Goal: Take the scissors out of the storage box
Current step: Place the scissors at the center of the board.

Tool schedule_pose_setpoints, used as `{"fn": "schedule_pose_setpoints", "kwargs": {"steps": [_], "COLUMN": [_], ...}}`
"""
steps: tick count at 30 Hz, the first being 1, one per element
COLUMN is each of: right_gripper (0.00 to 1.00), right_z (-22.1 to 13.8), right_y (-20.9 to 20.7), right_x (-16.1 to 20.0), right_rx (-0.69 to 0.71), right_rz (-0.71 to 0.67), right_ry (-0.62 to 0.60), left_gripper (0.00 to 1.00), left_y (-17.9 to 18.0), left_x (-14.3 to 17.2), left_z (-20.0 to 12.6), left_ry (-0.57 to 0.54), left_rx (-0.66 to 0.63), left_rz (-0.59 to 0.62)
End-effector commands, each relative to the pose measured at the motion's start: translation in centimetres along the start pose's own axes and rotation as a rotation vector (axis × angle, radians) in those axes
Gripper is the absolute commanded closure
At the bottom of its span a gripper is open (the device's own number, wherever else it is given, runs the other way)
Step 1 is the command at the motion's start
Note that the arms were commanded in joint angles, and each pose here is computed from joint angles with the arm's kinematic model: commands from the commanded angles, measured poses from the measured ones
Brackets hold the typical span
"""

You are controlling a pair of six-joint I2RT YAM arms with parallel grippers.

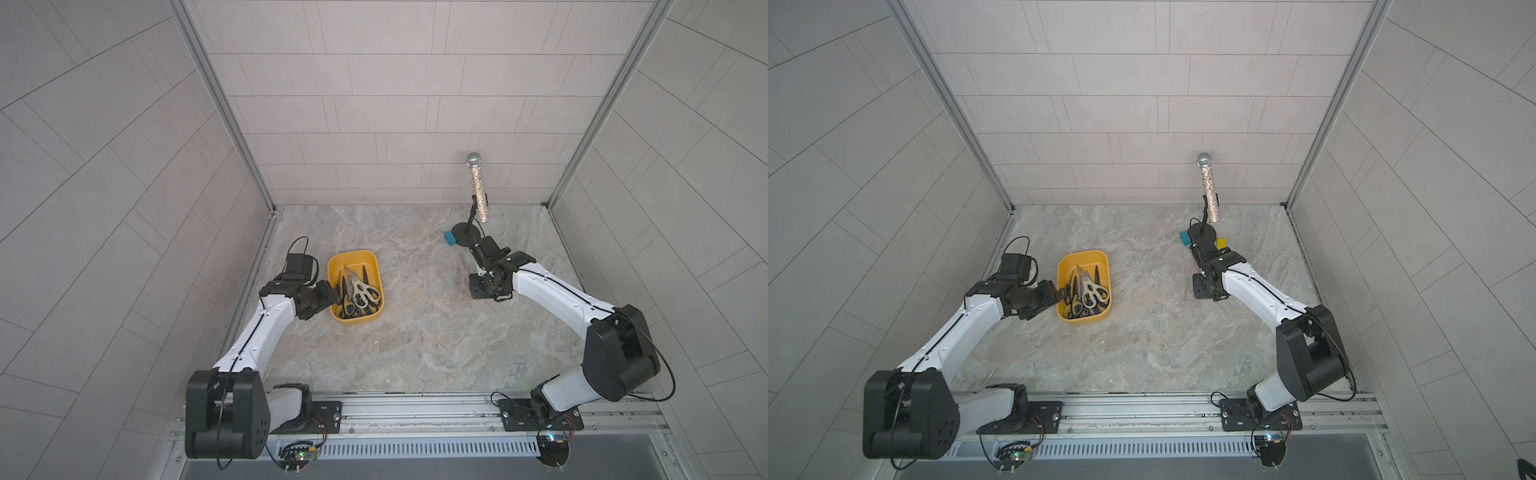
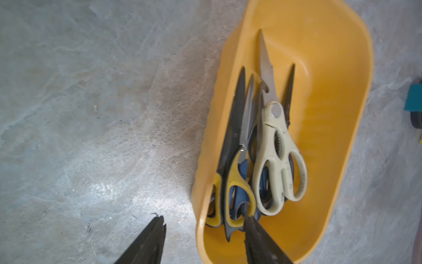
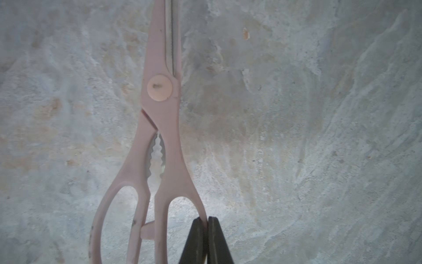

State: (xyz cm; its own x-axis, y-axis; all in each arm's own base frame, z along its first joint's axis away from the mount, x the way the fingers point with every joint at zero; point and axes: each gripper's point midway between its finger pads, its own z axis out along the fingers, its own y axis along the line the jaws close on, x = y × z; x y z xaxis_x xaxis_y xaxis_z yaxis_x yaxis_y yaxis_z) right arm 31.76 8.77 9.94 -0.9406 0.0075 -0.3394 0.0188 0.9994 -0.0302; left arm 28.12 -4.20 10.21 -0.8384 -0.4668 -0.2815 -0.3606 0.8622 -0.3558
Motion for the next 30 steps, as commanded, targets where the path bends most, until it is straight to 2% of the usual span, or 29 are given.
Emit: {"fn": "schedule_pose_setpoints", "kwargs": {"steps": [1, 3, 6, 19, 28, 30], "right_gripper": [1.0, 1.0, 1.0, 0.99, 0.91, 0.83], "right_z": [0.9, 1.8, 3.2, 6.9, 7.5, 7.5], "right_y": [-1.7, -2.3, -2.5, -2.6, -3.1, -3.1], "right_x": [-1.4, -1.8, -2.1, -0.5, -0.1, -0.1], "right_rx": [0.06, 0.077, 0.084, 0.103, 0.13, 0.128], "right_rz": [-0.049, -0.047, -0.044, -0.045, -0.038, -0.039], "right_ry": [-0.041, -0.041, -0.052, -0.001, 0.036, 0.038], "left_gripper": [0.27, 0.22, 0.01, 0.0, 0.0, 0.0], "left_y": [-0.9, -1.2, -1.3, -1.4, -1.3, -1.3], "left_x": [0.1, -0.1, -0.5, -0.7, -0.5, -0.5], "left_z": [-0.7, -1.0, -1.5, -2.0, -1.7, -1.8], "left_ry": [0.021, 0.013, -0.001, -0.028, -0.021, -0.019], "left_rx": [0.001, 0.005, 0.002, 0.013, 0.012, 0.012], "left_rz": [0.044, 0.047, 0.051, 0.059, 0.055, 0.056]}}
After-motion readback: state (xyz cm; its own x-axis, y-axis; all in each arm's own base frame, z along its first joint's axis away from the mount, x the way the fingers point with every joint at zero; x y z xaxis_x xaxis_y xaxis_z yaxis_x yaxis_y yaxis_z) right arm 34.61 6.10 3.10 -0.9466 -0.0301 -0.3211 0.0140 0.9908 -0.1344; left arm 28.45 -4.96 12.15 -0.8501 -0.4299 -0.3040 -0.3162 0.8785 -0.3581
